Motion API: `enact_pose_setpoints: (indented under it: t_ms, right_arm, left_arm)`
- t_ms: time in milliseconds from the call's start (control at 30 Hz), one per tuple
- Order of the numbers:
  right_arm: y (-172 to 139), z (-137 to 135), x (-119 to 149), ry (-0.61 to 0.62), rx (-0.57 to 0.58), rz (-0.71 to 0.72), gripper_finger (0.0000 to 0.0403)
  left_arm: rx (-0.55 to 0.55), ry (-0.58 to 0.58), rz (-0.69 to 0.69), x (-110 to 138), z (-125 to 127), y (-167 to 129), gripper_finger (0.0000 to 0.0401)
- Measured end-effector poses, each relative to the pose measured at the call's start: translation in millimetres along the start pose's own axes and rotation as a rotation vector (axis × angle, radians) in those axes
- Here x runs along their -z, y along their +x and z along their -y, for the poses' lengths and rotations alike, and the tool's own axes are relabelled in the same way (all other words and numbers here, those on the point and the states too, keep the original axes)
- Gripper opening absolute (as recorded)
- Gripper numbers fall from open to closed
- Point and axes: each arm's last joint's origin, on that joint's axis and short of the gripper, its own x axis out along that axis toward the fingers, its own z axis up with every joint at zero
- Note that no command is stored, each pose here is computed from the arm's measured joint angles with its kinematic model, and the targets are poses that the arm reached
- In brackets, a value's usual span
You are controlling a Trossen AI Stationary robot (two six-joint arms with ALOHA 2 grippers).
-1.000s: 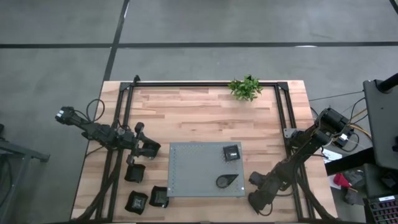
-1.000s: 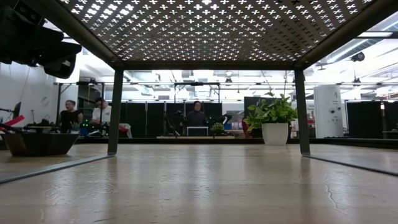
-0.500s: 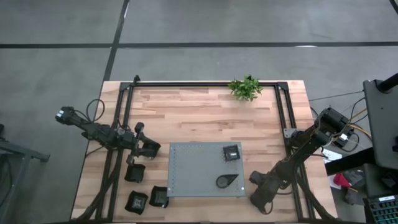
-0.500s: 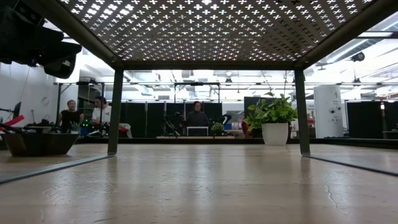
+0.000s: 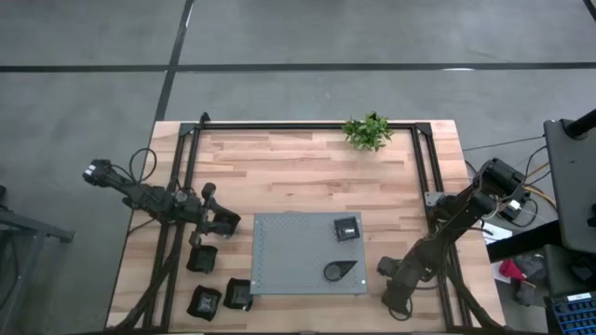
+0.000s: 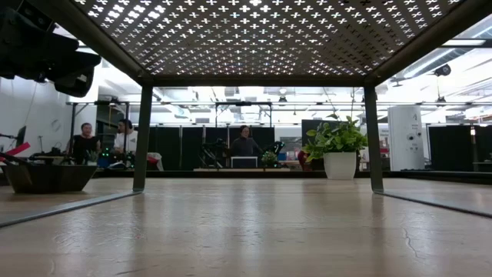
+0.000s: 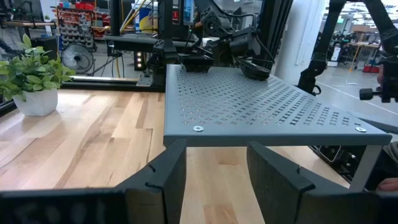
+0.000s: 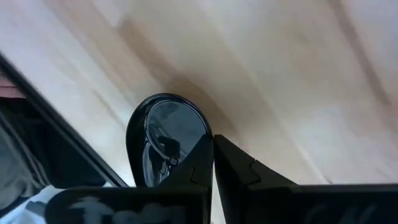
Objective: Pick & Place Mini shaped plates
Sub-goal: Stack the drop-shaped plate on top of the drop-shaped plate on the shelf
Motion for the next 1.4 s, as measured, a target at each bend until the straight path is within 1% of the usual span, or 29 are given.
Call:
enact_pose_setpoints:
  t_ms: [133, 233, 333, 400, 467, 600, 900, 1067, 1133, 1167, 1233, 1300, 1400]
  right_arm:
    - [-13, 6, 2, 0.021, 0.035, -0.017, 0.0008]
    - [-26, 7, 5, -0.064, 0.018, -0.020, 0.0008]
    - [-40, 9, 9, -0.196, -0.006, -0.019, 0.0008]
    - [-50, 10, 9, -0.236, -0.037, -0.013, 0.0008]
    - [-61, 11, 8, -0.245, -0.071, -0.003, 0.0008]
    - [-82, 11, 5, -0.283, -0.159, 0.059, 0.0008]
    - [-108, 13, -2, -0.379, -0.284, 0.140, 0.0008]
    - [-120, 5, -8, -0.464, -0.409, 0.217, 0.0008]
    - [-125, -1, -11, -0.519, -0.470, 0.264, 0.0008]
    - [-129, -4, -12, -0.547, -0.479, 0.280, 0.0008]
    - [-139, -11, -12, -0.599, -0.483, 0.311, 0.0008]
    - [-151, -18, -11, -0.654, -0.463, 0.357, 0.0008]
    - [-172, -26, -10, -0.730, -0.372, 0.450, 0.0008]
  left_arm:
    - [0.000, 0.000, 0.000, 0, 0, 0, 0.0163]
    - [0.000, 0.000, 0.000, 0, 0, 0, 0.0163]
    - [0.000, 0.000, 0.000, 0, 0, 0, 0.0163]
    - [0.000, 0.000, -0.001, 0, 0, 0, 0.0163]
    - [0.000, 0.000, 0.000, 0, 0, 0, 0.0163]
    - [0.000, 0.000, 0.000, 0, 0, 0, 0.0163]
    - [0.000, 0.000, 0.000, 0, 0, 0, 0.0163]
    - [0.000, 0.000, 0.000, 0, 0, 0, 0.0163]
    - [0.000, 0.000, 0.000, 0, 0, 0, 0.0163]
    - [0.000, 0.000, 0.000, 0, 0, 0, 0.0163]
    - [0.000, 0.000, 0.000, 0, 0, 0, 0.0163]
    - [0.000, 0.000, 0.000, 0, 0, 0, 0.0163]
    - [0.000, 0.000, 0.000, 0, 0, 0, 0.0163]
